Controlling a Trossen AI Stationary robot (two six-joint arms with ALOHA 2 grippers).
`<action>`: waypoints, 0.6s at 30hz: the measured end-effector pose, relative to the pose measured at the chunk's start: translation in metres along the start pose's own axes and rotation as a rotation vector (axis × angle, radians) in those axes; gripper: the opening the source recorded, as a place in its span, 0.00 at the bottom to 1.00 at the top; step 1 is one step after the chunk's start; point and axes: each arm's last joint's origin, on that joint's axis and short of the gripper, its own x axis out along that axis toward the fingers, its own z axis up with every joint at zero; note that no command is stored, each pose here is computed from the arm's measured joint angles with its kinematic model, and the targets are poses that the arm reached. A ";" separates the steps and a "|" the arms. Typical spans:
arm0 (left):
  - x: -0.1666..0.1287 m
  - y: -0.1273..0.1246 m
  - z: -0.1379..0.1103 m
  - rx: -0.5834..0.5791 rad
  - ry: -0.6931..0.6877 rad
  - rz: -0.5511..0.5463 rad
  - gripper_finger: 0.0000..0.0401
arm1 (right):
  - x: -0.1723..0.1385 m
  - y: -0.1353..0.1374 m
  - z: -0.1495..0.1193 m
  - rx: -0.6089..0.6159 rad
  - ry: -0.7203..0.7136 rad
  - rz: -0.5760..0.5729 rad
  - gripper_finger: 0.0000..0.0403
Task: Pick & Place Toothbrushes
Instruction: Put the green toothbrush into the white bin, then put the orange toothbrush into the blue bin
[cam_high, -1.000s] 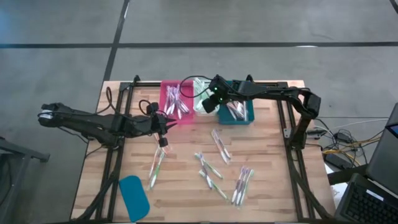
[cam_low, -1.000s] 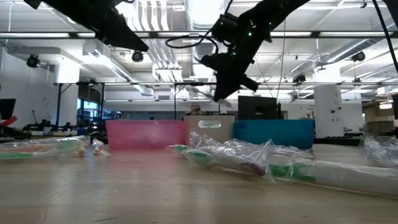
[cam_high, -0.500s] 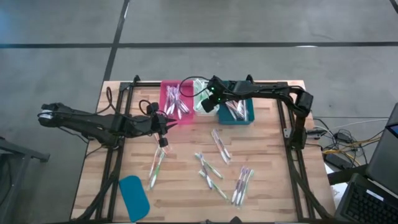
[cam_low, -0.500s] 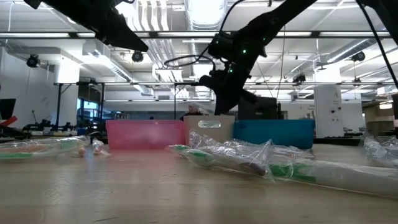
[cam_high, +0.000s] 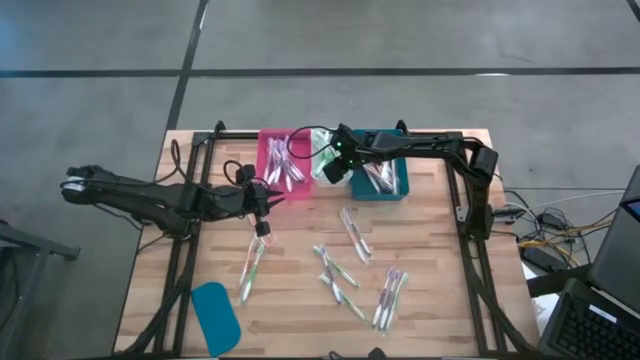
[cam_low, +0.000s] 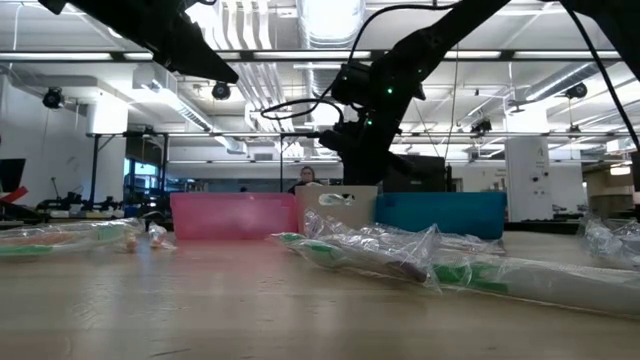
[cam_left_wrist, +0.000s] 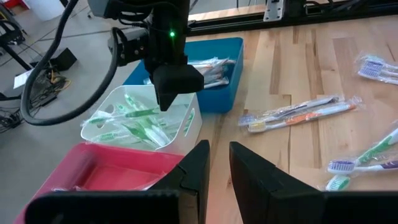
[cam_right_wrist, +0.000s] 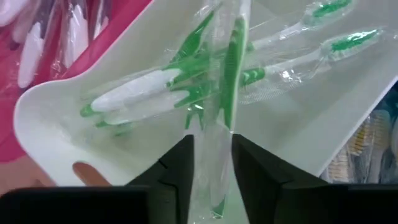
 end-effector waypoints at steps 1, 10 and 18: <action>0.000 0.000 0.000 0.000 0.000 0.000 0.17 | -0.001 0.000 0.000 -0.003 0.004 0.006 0.28; 0.000 0.000 0.000 -0.005 0.000 0.000 0.17 | -0.025 0.003 0.011 -0.039 0.016 0.080 0.46; 0.000 0.000 0.000 -0.006 0.000 0.000 0.17 | -0.075 0.015 0.032 -0.059 -0.028 0.104 0.49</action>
